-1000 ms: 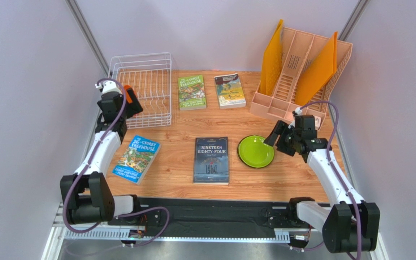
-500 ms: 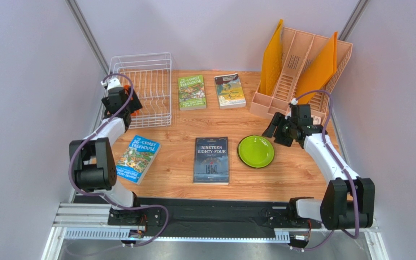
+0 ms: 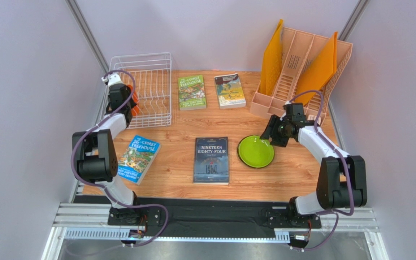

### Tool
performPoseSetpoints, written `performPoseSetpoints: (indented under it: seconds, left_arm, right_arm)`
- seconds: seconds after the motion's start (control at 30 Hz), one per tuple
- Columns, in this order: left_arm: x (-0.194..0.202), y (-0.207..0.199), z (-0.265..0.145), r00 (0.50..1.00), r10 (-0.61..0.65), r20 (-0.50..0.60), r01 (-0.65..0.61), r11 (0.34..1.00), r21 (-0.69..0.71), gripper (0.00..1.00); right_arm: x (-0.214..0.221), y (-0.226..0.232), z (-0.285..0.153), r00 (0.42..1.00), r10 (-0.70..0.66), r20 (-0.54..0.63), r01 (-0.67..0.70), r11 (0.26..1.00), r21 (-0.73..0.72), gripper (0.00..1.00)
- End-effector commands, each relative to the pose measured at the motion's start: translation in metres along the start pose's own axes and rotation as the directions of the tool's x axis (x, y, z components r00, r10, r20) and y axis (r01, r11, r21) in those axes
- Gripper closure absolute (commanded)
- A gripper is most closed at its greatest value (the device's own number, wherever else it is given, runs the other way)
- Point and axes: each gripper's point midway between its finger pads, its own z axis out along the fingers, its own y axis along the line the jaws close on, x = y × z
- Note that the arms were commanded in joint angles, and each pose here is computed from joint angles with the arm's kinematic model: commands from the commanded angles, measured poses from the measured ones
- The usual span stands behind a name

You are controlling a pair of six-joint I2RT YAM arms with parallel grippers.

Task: Unload the plates from the dish rack

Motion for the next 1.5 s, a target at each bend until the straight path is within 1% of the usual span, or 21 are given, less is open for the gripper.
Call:
performPoseSetpoints:
  seconds: [0.0, 0.13, 0.2, 0.3, 0.47, 0.67, 0.8, 0.9, 0.97, 1.0, 1.03, 1.07, 1.13, 1.17, 1.23, 1.27, 1.3, 1.33, 1.37, 1.4, 1.47]
  left_arm:
    - [-0.022, -0.003, 0.007, 0.998, -0.013, 0.059, 0.013, 1.000, 0.005, 0.70]
    - [-0.024, -0.003, 0.006, 0.998, -0.011, 0.062, 0.011, 1.000, 0.009, 0.89]
    - [-0.026, -0.003, 0.003, 0.997, -0.005, 0.071, 0.005, 1.000, 0.012, 0.94]
    - [-0.037, -0.011, -0.003, 0.992, 0.051, 0.120, -0.060, 0.996, 0.073, 1.00]
    - [-0.056, -0.009, -0.021, 0.979, 0.121, 0.166, -0.134, 0.989, 0.068, 1.00]
    - [-0.083, -0.002, -0.049, 0.944, 0.226, 0.240, -0.225, 0.974, -0.033, 1.00]
    - [-0.094, 0.012, -0.070, 0.918, 0.289, 0.270, -0.249, 0.953, -0.172, 1.00]
    - [-0.098, 0.021, -0.093, 0.928, 0.237, 0.287, -0.182, 0.961, -0.207, 1.00]
    - [-0.104, 0.020, -0.112, 0.927, 0.211, 0.309, -0.163, 0.971, -0.174, 1.00]
    - [-0.095, 0.018, -0.116, 0.948, 0.153, 0.280, -0.118, 0.984, -0.137, 1.00]
    - [-0.102, 0.013, -0.129, 0.948, 0.121, 0.294, -0.097, 0.991, -0.095, 1.00]
    - [-0.098, 0.001, -0.134, 0.957, 0.094, 0.276, -0.095, 0.995, -0.010, 1.00]
    - [-0.086, -0.015, -0.150, 0.975, -0.018, 0.223, -0.008, 0.993, 0.114, 1.00]
    - [-0.077, -0.038, -0.158, 0.982, -0.064, 0.176, 0.018, 0.967, 0.253, 1.00]
    - [-0.060, -0.066, -0.173, 0.983, -0.162, 0.087, 0.112, 0.902, 0.417, 1.00]
    - [-0.049, -0.090, -0.187, 0.978, -0.211, -0.006, 0.180, 0.821, 0.541, 1.00]
    - [-0.048, -0.101, -0.193, 0.971, -0.237, -0.026, 0.206, 0.781, 0.590, 1.00]
    - [-0.031, -0.105, -0.194, 0.964, -0.250, -0.088, 0.251, 0.755, 0.606, 1.00]
    - [-0.019, -0.126, -0.211, 0.954, -0.245, -0.173, 0.296, 0.671, 0.680, 1.00]
    - [-0.018, -0.134, -0.217, 0.951, -0.251, -0.181, 0.303, 0.635, 0.711, 1.00]
    - [0.005, -0.146, -0.228, 0.937, -0.236, -0.259, 0.350, 0.582, 0.734, 1.00]
  right_arm:
    - [-0.022, 0.018, -0.001, 0.997, -0.049, 0.053, 0.052, 0.997, -0.056, 0.43]
    - [-0.023, 0.016, 0.002, 0.997, -0.051, 0.050, 0.054, 0.997, -0.050, 0.43]
    - [-0.021, 0.016, 0.003, 0.998, -0.053, 0.046, 0.055, 0.997, -0.049, 0.43]
    - [-0.019, 0.016, 0.004, 0.997, -0.059, 0.040, 0.061, 0.997, -0.050, 0.42]
    - [-0.012, 0.013, 0.007, 0.997, -0.068, 0.024, 0.069, 0.997, -0.040, 0.42]
    - [-0.005, 0.014, 0.007, 0.996, -0.085, 0.014, 0.086, 0.996, -0.032, 0.41]
    - [-0.002, 0.020, 0.001, 0.994, -0.107, 0.020, 0.108, 0.994, -0.030, 0.41]
    - [-0.002, 0.028, -0.007, 0.991, -0.127, 0.043, 0.128, 0.991, -0.036, 0.40]
    - [-0.004, 0.035, -0.021, 0.987, -0.143, 0.075, 0.146, 0.988, -0.043, 0.39]
    - [-0.004, 0.039, -0.026, 0.985, -0.151, 0.089, 0.156, 0.986, -0.055, 0.39]
    - [-0.007, 0.046, -0.037, 0.979, -0.159, 0.124, 0.170, 0.982, -0.083, 0.37]
    - [-0.006, 0.051, -0.043, 0.978, -0.160, 0.136, 0.174, 0.979, -0.102, 0.37]
    - [-0.005, 0.066, -0.058, 0.970, -0.170, 0.171, 0.200, 0.963, -0.179, 0.35]
    - [-0.004, 0.071, -0.062, 0.970, -0.168, 0.178, 0.204, 0.957, -0.206, 0.34]
    - [0.003, 0.089, -0.071, 0.962, -0.189, 0.198, 0.240, 0.931, -0.276, 0.33]
    - [0.010, 0.099, -0.072, 0.959, -0.208, 0.194, 0.260, 0.917, -0.301, 0.32]
    - [0.014, 0.106, -0.074, 0.958, -0.210, 0.195, 0.265, 0.909, -0.322, 0.32]
    - [0.016, 0.116, -0.076, 0.954, -0.220, 0.202, 0.281, 0.893, -0.352, 0.32]
    - [0.025, 0.128, -0.078, 0.950, -0.244, 0.196, 0.303, 0.874, -0.381, 0.32]
    - [0.029, 0.135, -0.078, 0.950, -0.242, 0.195, 0.303, 0.865, -0.401, 0.32]
    - [0.035, 0.156, -0.080, 0.942, -0.256, 0.217, 0.330, 0.829, -0.451, 0.32]
